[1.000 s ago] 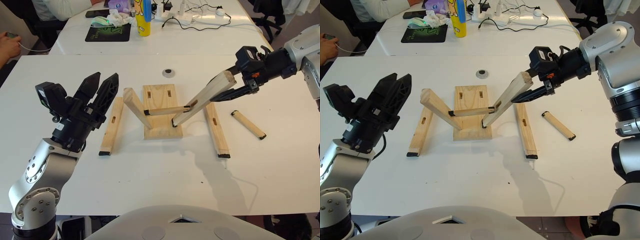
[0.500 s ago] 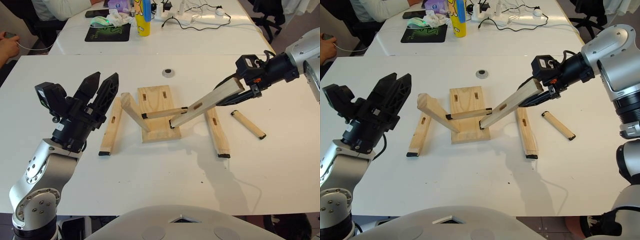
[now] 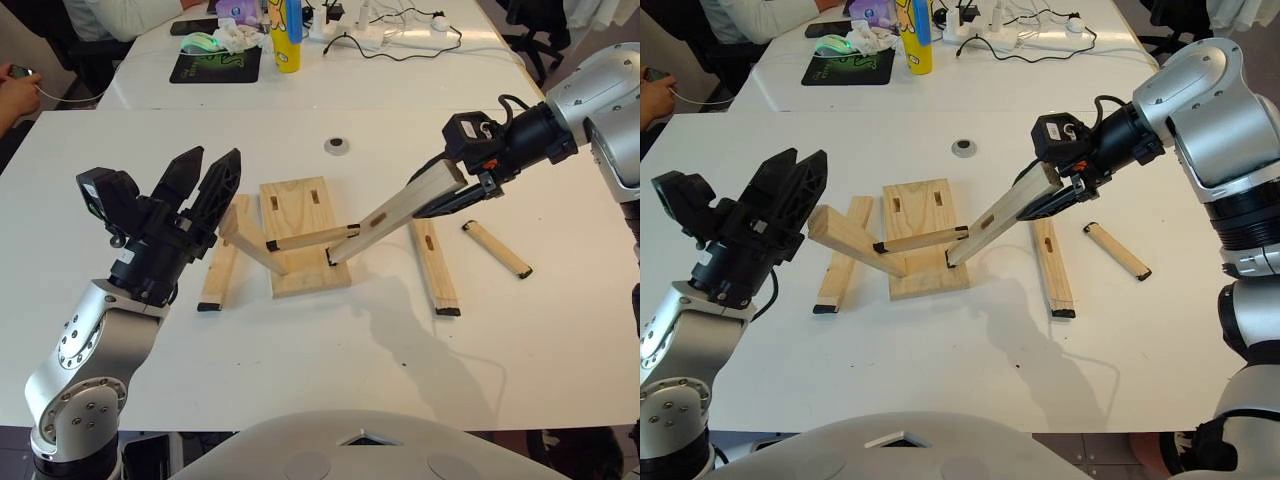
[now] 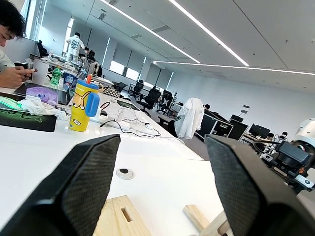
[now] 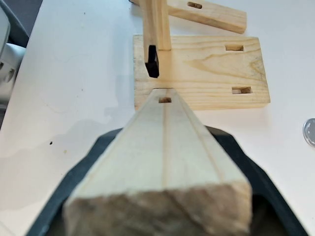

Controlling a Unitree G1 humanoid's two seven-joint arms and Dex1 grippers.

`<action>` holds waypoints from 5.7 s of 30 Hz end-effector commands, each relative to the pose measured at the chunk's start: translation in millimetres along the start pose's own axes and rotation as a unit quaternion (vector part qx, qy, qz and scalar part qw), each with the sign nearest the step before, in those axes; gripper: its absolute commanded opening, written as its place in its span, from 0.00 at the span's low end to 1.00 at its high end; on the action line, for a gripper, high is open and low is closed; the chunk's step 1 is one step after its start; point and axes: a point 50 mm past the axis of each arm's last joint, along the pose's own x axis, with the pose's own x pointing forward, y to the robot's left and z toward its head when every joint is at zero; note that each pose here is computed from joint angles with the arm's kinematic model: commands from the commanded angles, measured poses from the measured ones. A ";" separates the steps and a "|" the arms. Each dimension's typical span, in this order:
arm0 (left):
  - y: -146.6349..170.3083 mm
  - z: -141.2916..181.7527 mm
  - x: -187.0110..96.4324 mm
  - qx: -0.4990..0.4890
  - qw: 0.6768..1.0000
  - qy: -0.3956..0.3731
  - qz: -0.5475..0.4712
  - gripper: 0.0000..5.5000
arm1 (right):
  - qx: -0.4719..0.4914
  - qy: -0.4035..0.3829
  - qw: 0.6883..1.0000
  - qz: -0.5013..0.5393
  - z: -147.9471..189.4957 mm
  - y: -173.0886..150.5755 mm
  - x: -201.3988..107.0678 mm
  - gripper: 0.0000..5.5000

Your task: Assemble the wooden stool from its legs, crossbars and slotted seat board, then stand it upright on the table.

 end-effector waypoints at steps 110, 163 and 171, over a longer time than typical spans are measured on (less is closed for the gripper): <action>52.4 -14.6 10.1 0.005 0.990 0.139 -0.028 0.58 | 0.107 -0.317 0.934 -0.122 -32.1 46.7 42.0 0.37; 51.7 -27.4 -1.0 -0.014 0.994 0.110 0.019 0.58 | 0.033 -0.040 0.999 0.006 -8.7 14.6 67.3 0.37; 51.7 -32.8 -3.3 -0.011 0.993 0.111 0.025 0.58 | 0.027 -0.040 0.999 0.009 0.2 4.8 68.0 0.37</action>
